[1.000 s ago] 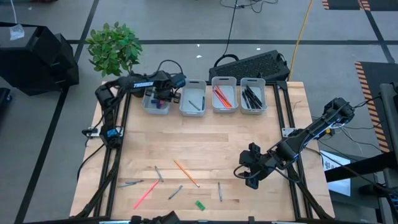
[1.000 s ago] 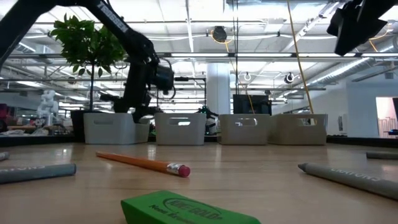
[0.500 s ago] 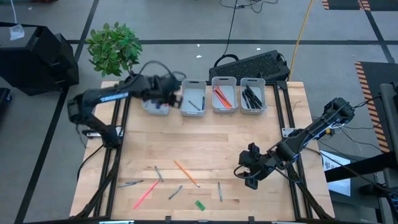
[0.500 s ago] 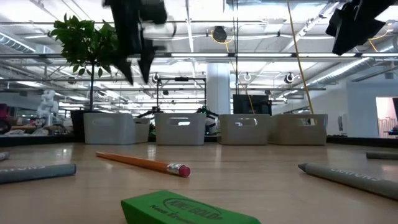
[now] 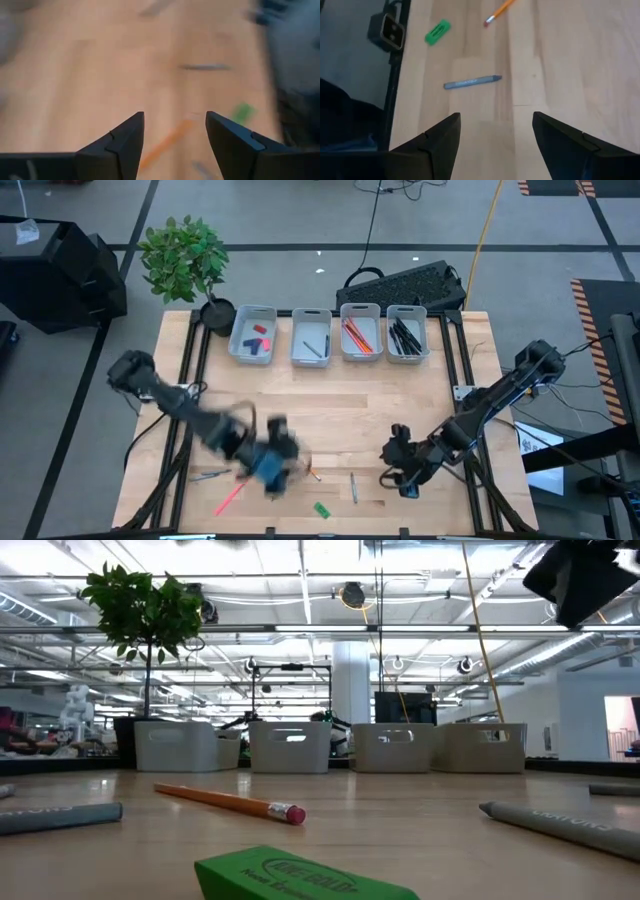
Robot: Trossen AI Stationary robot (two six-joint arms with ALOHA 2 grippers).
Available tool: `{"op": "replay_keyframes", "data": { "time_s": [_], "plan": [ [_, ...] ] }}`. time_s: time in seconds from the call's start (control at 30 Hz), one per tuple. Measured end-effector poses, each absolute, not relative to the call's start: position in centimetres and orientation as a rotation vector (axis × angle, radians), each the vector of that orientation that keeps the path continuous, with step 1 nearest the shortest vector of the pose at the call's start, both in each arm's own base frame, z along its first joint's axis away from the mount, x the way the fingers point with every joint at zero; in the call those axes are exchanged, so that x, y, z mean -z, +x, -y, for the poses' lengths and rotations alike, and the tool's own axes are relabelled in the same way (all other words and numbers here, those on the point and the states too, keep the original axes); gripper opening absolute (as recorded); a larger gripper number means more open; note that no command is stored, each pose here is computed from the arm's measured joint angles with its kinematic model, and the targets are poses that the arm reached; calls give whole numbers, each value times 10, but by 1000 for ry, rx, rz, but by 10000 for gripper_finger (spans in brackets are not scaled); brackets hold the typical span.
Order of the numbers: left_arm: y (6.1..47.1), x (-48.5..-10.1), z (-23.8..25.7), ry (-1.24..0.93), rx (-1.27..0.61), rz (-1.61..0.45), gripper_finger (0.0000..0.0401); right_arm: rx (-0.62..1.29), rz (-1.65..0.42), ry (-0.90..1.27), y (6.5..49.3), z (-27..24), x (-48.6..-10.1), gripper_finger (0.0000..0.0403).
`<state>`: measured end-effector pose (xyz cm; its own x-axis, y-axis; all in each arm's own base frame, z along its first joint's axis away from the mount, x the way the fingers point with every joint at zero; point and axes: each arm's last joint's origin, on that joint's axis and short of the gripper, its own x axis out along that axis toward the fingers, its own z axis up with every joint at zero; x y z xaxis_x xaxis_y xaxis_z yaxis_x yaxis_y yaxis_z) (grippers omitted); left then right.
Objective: Sort crayons/erasers/pens/pencils in bins
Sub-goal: Put the green eraser into the top left gray bin
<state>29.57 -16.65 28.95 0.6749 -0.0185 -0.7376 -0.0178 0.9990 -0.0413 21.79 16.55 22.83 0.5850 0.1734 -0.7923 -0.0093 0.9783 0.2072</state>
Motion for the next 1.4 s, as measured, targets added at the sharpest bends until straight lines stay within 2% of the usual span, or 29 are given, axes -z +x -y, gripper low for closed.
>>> {"op": "replay_keyframes", "data": {
  "time_s": [0.07,0.2,0.4,0.8,1.13,1.4],
  "plan": [
    [293,-279,197,-20,99,-808,216,-125,-935,172,222,-170,-231,240],
    [304,-255,231,-166,221,-815,216,-143,-921,152,232,-179,-238,240],
    [325,-217,262,-9,397,-754,216,-174,-908,122,240,-190,-253,240],
    [367,-169,250,148,493,-847,216,-149,-961,139,231,-192,-253,240],
    [374,-136,246,298,529,-887,216,-131,-967,163,230,-193,-252,240],
    [376,-117,250,328,540,-901,213,-130,-967,162,230,-193,-252,240]
  ]
}}
